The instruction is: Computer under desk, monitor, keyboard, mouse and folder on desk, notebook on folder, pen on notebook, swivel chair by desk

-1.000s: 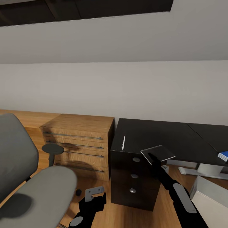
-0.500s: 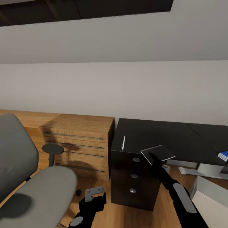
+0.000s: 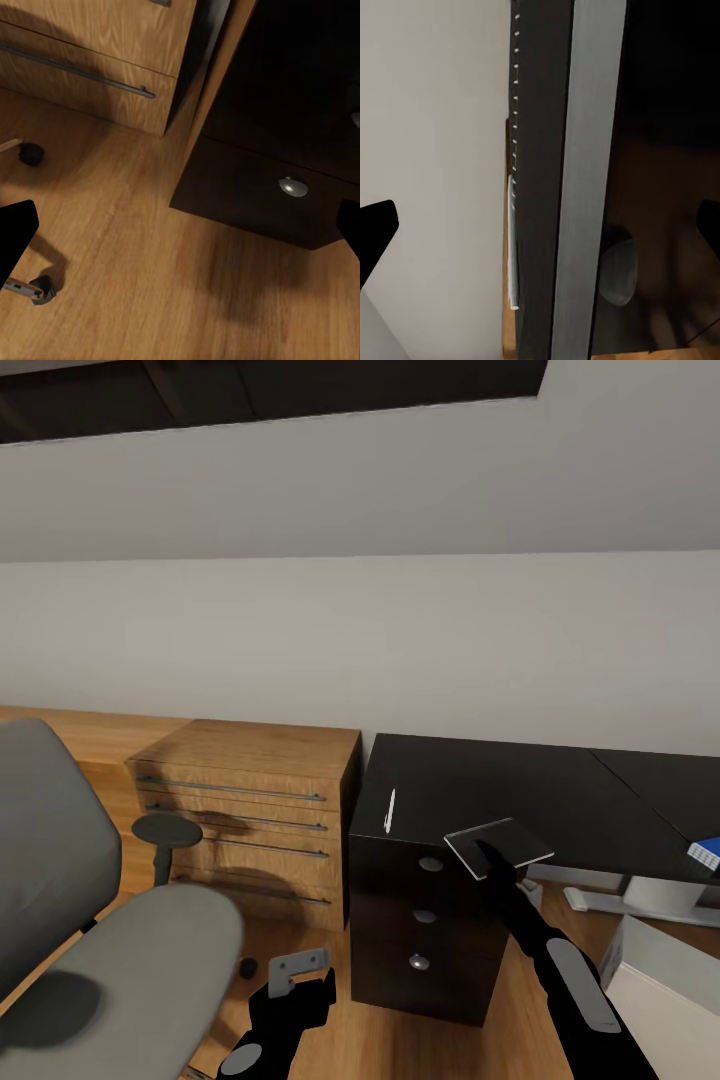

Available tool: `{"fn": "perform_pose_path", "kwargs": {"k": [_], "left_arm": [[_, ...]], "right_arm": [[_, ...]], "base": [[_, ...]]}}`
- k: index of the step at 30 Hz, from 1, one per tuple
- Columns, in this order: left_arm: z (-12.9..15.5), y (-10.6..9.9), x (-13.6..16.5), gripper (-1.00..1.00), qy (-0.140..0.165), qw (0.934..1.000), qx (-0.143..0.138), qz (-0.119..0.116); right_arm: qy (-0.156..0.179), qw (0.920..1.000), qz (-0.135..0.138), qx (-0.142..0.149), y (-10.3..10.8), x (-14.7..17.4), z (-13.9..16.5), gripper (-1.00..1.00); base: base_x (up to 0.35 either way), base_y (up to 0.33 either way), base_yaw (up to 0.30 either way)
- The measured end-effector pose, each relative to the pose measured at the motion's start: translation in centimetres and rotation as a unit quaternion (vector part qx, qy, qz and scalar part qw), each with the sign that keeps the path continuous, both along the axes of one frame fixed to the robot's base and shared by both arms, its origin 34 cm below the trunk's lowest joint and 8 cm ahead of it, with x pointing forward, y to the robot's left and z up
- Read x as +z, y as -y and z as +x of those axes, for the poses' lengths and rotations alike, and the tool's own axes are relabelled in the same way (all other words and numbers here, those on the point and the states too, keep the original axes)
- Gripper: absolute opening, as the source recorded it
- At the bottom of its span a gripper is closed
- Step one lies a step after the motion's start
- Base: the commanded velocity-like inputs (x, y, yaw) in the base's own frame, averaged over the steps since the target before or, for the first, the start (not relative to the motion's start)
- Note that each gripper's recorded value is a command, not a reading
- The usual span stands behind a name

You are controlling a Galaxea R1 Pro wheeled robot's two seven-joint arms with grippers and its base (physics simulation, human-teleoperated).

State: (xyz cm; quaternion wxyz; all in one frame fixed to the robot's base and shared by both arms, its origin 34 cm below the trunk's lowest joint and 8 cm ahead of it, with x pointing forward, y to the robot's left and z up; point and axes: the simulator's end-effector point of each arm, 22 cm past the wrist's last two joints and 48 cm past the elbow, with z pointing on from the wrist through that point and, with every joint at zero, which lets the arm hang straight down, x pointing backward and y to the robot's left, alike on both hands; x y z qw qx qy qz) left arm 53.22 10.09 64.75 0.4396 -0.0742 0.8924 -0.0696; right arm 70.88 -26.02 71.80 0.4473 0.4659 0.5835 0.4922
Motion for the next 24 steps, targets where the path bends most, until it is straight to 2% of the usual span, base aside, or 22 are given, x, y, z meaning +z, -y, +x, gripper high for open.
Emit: {"fn": "perform_pose_path", "kwargs": {"k": [1,2,17,24], "left_arm": [[0.0,0.0,0.0,1.0,0.0,1.0,0.0,0.0],[0.0,0.0,0.0,1.0,0.0,1.0,0.0,0.0],[0.0,0.0,0.0,1.0,0.0,1.0,0.0,0.0],[0.2,0.0,1.4,1.0,-0.001,1.0,0.001,-0.001]], "right_arm": [[0.0,1.0,0.0,0.0,0.0,0.0,0.0,1.0],[0.0,1.0,0.0,0.0,0.0,0.0,0.0,-1.0],[0.004,1.0,0.002,-0.001,0.0,0.3,0.1,-1.0],[0.007,1.0,-0.004,0.0,0.1,2.1,0.3,-1.0]], "base": [[0.0,0.0,0.0],[0.0,0.0,0.0],[0.0,0.0,0.0],[0.0,0.0,0.0]]}}
